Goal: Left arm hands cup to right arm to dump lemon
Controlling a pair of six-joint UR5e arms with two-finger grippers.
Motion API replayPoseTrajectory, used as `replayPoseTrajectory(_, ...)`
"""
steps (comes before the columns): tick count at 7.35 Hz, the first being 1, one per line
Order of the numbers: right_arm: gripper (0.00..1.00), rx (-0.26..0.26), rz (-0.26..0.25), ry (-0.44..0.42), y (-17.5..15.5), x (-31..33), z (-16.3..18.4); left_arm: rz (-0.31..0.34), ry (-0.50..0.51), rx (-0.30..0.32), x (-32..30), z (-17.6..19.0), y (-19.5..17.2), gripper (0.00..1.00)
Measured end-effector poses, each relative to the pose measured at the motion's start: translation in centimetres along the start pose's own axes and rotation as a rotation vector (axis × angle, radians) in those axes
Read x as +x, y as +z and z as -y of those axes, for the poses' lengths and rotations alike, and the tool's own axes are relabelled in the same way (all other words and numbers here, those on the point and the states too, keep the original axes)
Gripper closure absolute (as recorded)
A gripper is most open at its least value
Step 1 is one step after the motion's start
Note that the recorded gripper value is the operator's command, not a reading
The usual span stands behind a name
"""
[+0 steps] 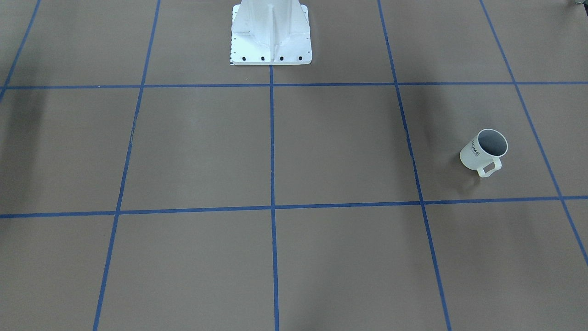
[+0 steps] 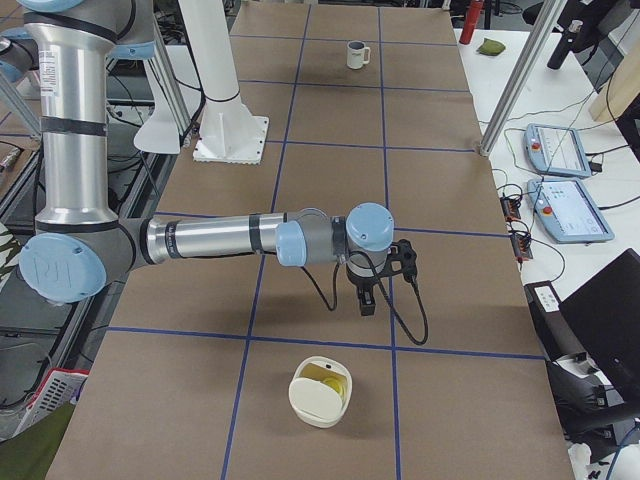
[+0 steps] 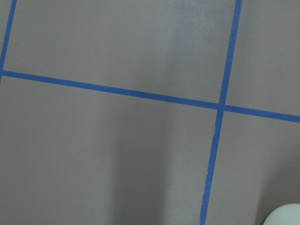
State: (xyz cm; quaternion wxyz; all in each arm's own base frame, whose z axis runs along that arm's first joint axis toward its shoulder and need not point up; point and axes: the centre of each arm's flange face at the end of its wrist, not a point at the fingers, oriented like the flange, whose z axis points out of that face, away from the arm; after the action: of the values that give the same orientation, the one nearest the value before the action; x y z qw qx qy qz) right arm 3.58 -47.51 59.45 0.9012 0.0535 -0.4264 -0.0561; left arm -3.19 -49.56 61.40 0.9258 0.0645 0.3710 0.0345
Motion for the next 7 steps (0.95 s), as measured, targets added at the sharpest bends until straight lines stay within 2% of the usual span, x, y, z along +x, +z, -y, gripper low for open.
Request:
replayPoseTrajectory(4,0.00,-0.002,-0.005,0.031,0.0,1.4,-1.4,0.049,0.001,0.007,-0.6,0.7,-0.2,0.00)
replayPoseTrajectory(7,0.00,0.028,-0.057,0.041,-1.9,4.9,-4.1,0.056,0.012,0.000,-0.8,0.6,-0.1,0.00)
